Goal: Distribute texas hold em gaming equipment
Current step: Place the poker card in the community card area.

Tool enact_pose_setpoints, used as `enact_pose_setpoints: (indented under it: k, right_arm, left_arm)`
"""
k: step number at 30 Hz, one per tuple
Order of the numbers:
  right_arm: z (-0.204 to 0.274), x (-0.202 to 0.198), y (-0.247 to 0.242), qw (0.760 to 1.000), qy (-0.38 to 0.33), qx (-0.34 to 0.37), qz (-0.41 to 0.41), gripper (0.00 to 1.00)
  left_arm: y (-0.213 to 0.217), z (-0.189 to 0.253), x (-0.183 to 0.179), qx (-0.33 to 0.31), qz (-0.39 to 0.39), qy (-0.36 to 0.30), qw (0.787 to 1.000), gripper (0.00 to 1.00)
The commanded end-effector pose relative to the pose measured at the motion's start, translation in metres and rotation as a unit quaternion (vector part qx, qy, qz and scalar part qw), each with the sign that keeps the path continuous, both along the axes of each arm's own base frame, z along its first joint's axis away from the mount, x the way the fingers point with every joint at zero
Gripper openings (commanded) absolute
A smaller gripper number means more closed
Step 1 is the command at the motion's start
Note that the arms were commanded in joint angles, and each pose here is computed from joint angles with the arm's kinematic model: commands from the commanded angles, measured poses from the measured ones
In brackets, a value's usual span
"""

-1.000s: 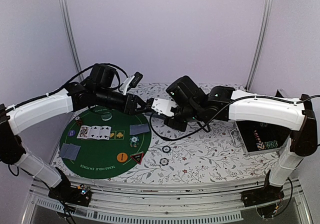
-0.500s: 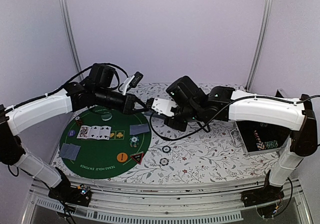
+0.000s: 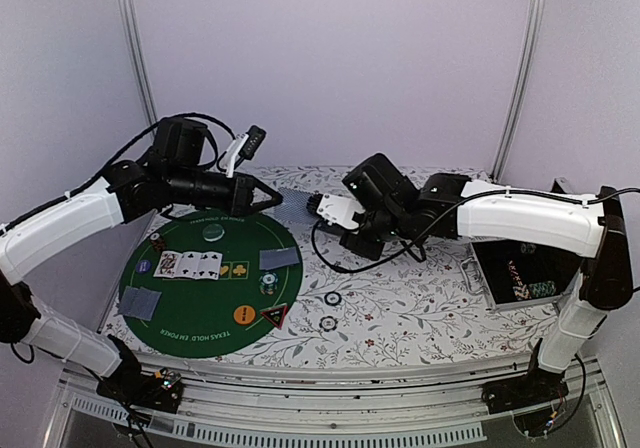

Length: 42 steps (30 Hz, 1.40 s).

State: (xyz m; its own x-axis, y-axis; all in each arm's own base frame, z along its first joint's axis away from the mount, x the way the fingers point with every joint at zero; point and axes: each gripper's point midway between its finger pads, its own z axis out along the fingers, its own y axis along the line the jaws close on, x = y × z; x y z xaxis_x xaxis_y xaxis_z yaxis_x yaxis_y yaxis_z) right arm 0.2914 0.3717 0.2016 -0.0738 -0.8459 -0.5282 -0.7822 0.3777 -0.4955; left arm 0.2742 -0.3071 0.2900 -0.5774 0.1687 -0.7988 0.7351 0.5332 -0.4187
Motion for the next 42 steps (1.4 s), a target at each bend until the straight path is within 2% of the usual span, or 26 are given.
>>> enact_pose_setpoints:
  k: [1, 4, 6, 8, 11, 16, 19, 23, 27, 29, 32, 34, 42]
  right_arm:
    - [0.017, 0.003, -0.009, 0.999, -0.007, 0.033, -0.016, 0.46]
    - [0.016, 0.004, -0.013, 0.999, -0.005, 0.033, -0.022, 0.46]
    - [0.016, 0.003, -0.013, 0.999, -0.004, 0.034, -0.021, 0.46]
    - [0.016, 0.002, -0.013, 0.999, -0.002, 0.035, -0.022, 0.46]
    - [0.016, 0.002, -0.013, 0.999, -0.001, 0.037, -0.022, 0.46]
    - [0.017, 0.002, -0.013, 0.999, -0.001, 0.039, -0.026, 0.46]
    - [0.016, 0.002, -0.014, 0.999, 0.0, 0.038, -0.025, 0.46]
    - [0.012, 0.003, -0.012, 0.999, 0.002, 0.034, -0.027, 0.46]
    - [0.012, 0.004, -0.011, 0.999, 0.003, 0.035, -0.027, 0.46]
    - [0.011, 0.004, -0.011, 0.999, 0.003, 0.035, -0.027, 0.46]
    - [0.013, 0.004, -0.012, 0.999, 0.001, 0.035, -0.028, 0.46]
    - [0.015, 0.004, -0.014, 0.999, -0.002, 0.035, -0.029, 0.46]
    - [0.014, 0.003, -0.017, 0.999, 0.0, 0.032, -0.034, 0.46]
  left_arm:
    - [0.034, 0.008, 0.024, 0.016, 0.08, -0.008, 0.997, 0.0]
    - [0.073, 0.001, 0.048, 0.018, 0.184, 0.013, 0.983, 0.0]
    - [0.109, -0.01, 0.064, 0.01, 0.265, 0.041, 0.963, 0.0]
    - [0.144, -0.027, 0.074, -0.013, 0.343, 0.077, 0.936, 0.0]
    - [0.181, -0.057, 0.08, -0.084, 0.429, 0.123, 0.891, 0.0]
    - [0.201, -0.102, 0.073, -0.201, 0.503, 0.172, 0.823, 0.0]
    - [0.212, -0.128, 0.069, -0.238, 0.544, 0.187, 0.783, 0.0]
    - [0.213, -0.156, 0.067, -0.224, 0.577, 0.197, 0.76, 0.0]
    - [0.208, -0.179, 0.062, -0.249, 0.595, 0.224, 0.731, 0.0]
    - [0.204, -0.178, 0.065, -0.261, 0.596, 0.21, 0.73, 0.0]
    - [0.199, -0.192, 0.064, -0.253, 0.608, 0.232, 0.716, 0.0]
    - [0.187, -0.2, 0.065, -0.273, 0.602, 0.246, 0.709, 0.0]
    - [0.179, -0.235, 0.063, -0.246, 0.619, 0.276, 0.693, 0.0]
